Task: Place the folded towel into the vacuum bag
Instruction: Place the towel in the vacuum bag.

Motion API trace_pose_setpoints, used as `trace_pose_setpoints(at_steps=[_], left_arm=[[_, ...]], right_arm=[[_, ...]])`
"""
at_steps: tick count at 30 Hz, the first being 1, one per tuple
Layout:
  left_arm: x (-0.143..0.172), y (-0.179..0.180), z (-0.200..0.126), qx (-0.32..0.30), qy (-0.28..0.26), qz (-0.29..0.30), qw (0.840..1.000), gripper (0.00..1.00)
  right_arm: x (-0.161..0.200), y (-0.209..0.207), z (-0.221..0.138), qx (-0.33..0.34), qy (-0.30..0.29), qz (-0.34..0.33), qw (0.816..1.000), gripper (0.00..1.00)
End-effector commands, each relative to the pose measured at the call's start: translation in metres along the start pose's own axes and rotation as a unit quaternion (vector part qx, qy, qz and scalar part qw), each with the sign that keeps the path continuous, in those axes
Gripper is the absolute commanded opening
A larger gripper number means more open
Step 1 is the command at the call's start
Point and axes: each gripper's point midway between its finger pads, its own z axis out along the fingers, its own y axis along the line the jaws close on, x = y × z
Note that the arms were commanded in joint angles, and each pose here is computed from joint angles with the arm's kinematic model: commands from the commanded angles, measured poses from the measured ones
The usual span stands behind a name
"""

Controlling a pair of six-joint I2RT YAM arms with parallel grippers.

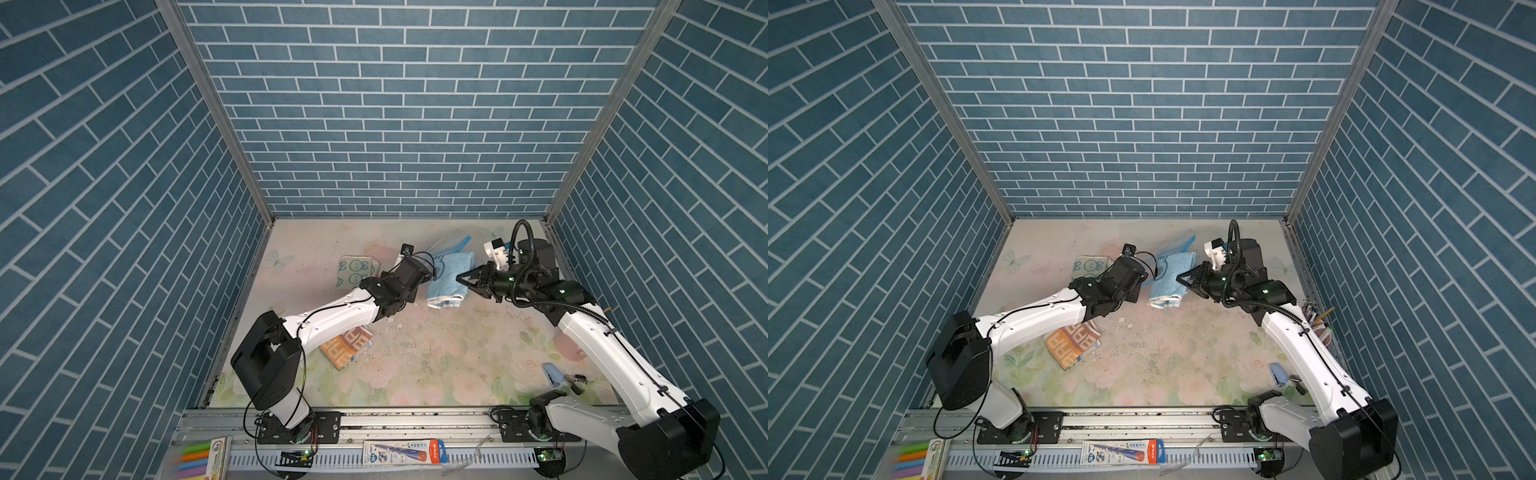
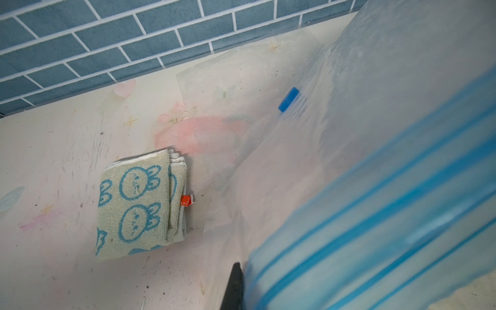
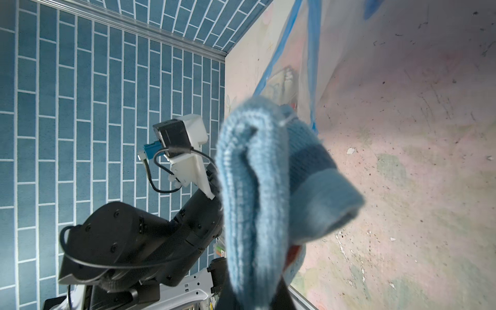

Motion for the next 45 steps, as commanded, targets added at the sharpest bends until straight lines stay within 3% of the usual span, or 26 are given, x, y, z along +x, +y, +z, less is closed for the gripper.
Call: trace_pose_setpoints(at_steps=[1,13,28,36,45], left_arm=[[-0.010,-0.005,-0.009,0.009,-0.013,-0.006,1.000,0.00],[-0.020,-0.024,-0.024,0.045,-0.022,-0.014,0.999,0.00],[-0.028,-0.045,-0.037,0.083,-0.009,-0.022,0.996,0.00],[-0.033,-0.059,-0.034,0.101,0.005,-0.028,0.994,0.00],[-0.037,-0.065,-0.033,0.107,0.012,-0.034,0.994,0.00]], right_arm=[[-0.008,0.009,0.003,-0.028,-0.005,0.016,0.999,0.00],[-0.047,0.004,0.004,-0.064,-0.070,0.104,0.990,0.00],[-0.082,0.016,-0.003,-0.080,-0.153,0.092,0.981,0.00],[-0.078,0.036,-0.005,-0.072,-0.159,0.025,0.984,0.00],[-0.088,0.031,-0.015,-0.058,-0.208,0.035,0.976,0.00]])
